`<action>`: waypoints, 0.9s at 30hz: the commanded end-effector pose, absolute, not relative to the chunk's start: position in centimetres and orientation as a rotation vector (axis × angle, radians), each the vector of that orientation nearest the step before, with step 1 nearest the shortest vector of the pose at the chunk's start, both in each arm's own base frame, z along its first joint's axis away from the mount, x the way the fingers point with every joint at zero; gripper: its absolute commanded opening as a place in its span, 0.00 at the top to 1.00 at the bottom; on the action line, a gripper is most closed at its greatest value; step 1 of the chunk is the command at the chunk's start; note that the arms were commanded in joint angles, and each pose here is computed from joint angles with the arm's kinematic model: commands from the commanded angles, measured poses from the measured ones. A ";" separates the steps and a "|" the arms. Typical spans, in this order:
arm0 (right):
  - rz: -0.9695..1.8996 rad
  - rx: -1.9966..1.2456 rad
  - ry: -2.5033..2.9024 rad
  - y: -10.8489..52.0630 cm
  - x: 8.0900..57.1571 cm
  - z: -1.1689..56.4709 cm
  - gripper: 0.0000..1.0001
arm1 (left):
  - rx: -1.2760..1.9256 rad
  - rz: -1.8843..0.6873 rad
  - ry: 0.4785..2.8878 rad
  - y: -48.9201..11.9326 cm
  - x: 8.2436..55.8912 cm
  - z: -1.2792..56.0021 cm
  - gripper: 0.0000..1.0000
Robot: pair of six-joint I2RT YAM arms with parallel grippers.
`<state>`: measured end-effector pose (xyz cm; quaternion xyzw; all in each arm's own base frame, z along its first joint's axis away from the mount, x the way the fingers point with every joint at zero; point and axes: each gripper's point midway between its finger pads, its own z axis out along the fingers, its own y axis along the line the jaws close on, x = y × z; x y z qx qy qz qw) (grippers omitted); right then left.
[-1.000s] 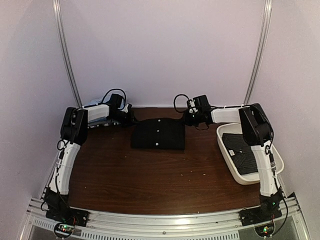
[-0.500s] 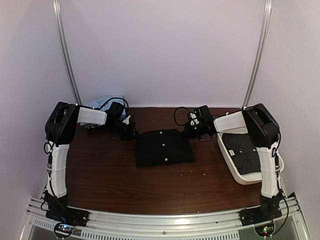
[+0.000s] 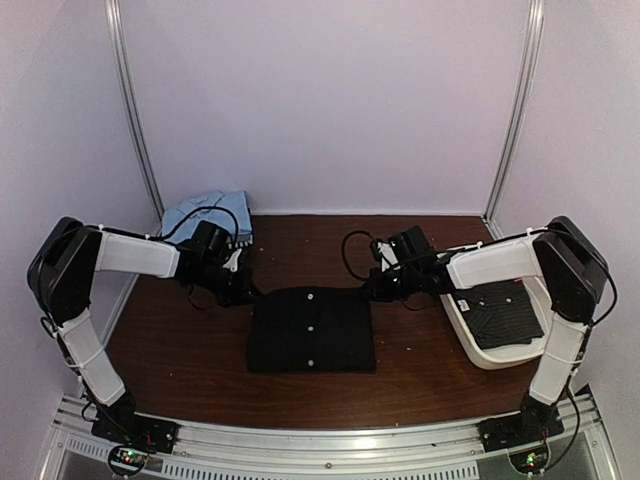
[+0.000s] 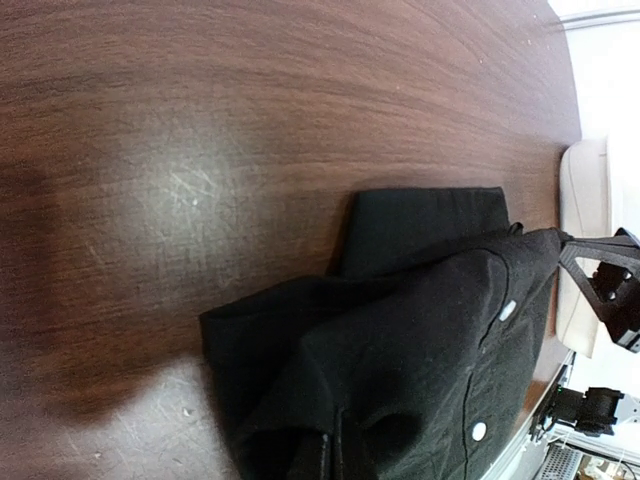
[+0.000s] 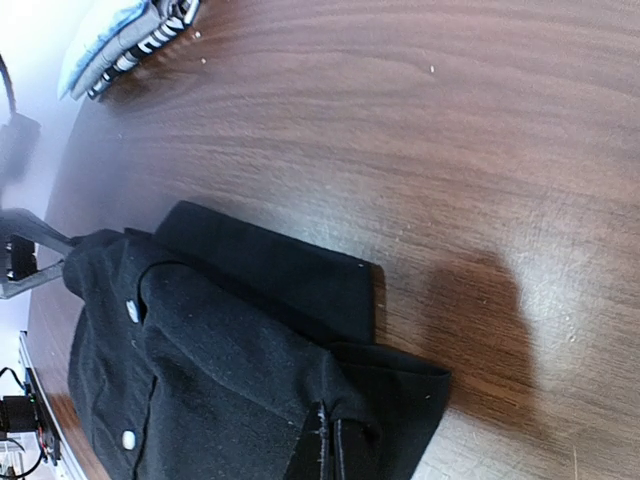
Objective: Fold and stack the long sleeve shirts
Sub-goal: Fold the 2/3-rectangle-folded shirt at the center of the board.
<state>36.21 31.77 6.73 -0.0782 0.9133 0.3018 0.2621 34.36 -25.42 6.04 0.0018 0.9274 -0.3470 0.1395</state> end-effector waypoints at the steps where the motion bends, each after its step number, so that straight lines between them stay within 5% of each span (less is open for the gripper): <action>1: 0.785 -0.167 2.420 30.8 36.7 8.6 1.00 | 0.015 -0.987 2.597 -25.3 35.7 7.7 1.00; 20: 0.669 -0.082 2.471 27.8 36.8 7.1 1.00 | 0.054 -0.858 2.626 -25.6 39.4 6.1 1.00; 23: 0.653 -0.069 2.478 27.3 36.9 7.1 0.94 | 0.090 -0.832 2.615 -25.6 40.4 6.6 0.79; 27: 0.613 -0.060 2.472 26.7 37.0 8.0 0.71 | 0.116 -0.775 2.587 -25.1 41.3 8.1 0.60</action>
